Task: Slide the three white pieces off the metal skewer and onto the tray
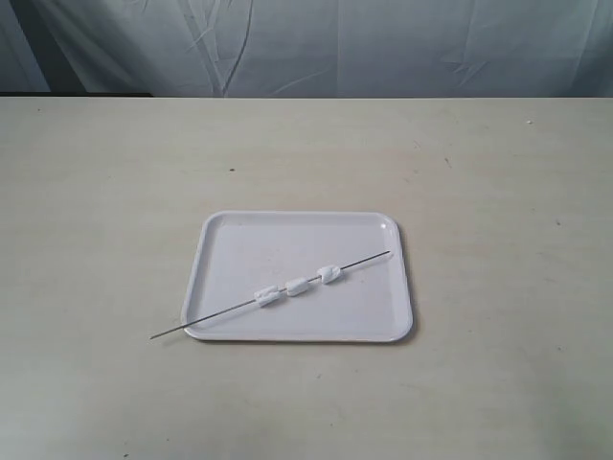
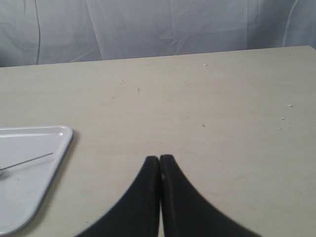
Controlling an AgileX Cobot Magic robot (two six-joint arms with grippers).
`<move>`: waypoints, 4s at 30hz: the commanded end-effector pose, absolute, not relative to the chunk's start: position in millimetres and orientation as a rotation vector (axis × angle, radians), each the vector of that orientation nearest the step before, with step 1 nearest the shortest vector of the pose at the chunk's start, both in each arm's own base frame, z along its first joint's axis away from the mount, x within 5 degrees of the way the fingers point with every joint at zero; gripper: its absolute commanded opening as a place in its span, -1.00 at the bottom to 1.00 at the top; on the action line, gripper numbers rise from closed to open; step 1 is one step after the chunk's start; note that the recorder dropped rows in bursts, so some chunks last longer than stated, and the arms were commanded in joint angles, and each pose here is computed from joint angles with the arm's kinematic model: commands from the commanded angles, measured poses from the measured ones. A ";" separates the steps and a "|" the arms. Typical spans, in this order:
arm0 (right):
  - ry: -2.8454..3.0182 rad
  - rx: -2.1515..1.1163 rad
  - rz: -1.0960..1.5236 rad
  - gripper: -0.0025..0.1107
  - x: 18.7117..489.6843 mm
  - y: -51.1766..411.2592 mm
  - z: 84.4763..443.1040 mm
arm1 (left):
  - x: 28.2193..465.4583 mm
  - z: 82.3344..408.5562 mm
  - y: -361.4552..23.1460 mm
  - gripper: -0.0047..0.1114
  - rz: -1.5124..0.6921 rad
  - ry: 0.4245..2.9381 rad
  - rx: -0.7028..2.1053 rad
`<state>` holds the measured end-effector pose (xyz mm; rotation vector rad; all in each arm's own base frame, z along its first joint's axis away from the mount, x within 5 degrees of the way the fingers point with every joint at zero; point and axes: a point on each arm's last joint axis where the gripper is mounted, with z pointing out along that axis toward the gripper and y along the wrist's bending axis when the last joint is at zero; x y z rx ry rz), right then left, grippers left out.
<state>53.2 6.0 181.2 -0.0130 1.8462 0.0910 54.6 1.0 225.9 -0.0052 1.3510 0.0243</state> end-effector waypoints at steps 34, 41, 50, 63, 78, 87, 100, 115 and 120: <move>1.840 -0.009 0.087 -0.97 53.0 5.7 181.1 | 58.8 342.1 -10.2 -0.08 -0.040 1.051 0.109; 1.840 -0.009 0.087 -0.97 53.0 5.7 181.1 | 80.4 357.3 -23.5 0.00 -0.192 0.949 0.209; 1.840 -0.008 0.090 -0.97 53.0 5.8 181.1 | 177.3 294.1 -28.9 -0.18 -0.312 1.772 0.242; 1.840 -0.008 0.090 -0.97 53.0 5.8 181.1 | 192.7 251.5 -41.8 -0.38 -0.556 2.086 0.259; 1.840 -0.010 0.087 -0.97 53.0 5.7 181.1 | 210.7 246.0 12.4 -0.92 0.181 2.065 0.049; 1.228 0.373 0.355 -0.97 52.2 -8.0 231.7 | 218.0 193.6 30.1 -0.92 0.317 2.342 -0.240; 1.438 0.367 0.389 -0.97 61.1 -1.3 220.9 | 209.6 177.5 -42.2 -0.92 -0.709 2.703 0.235; 2.064 -0.164 0.344 -0.97 140.9 36.7 354.8 | 227.3 207.2 -64.9 -0.20 -0.825 2.421 0.581; 2.420 -0.289 0.360 -0.96 200.8 49.2 346.5 | 230.1 215.7 -86.1 -0.25 -0.728 2.379 0.809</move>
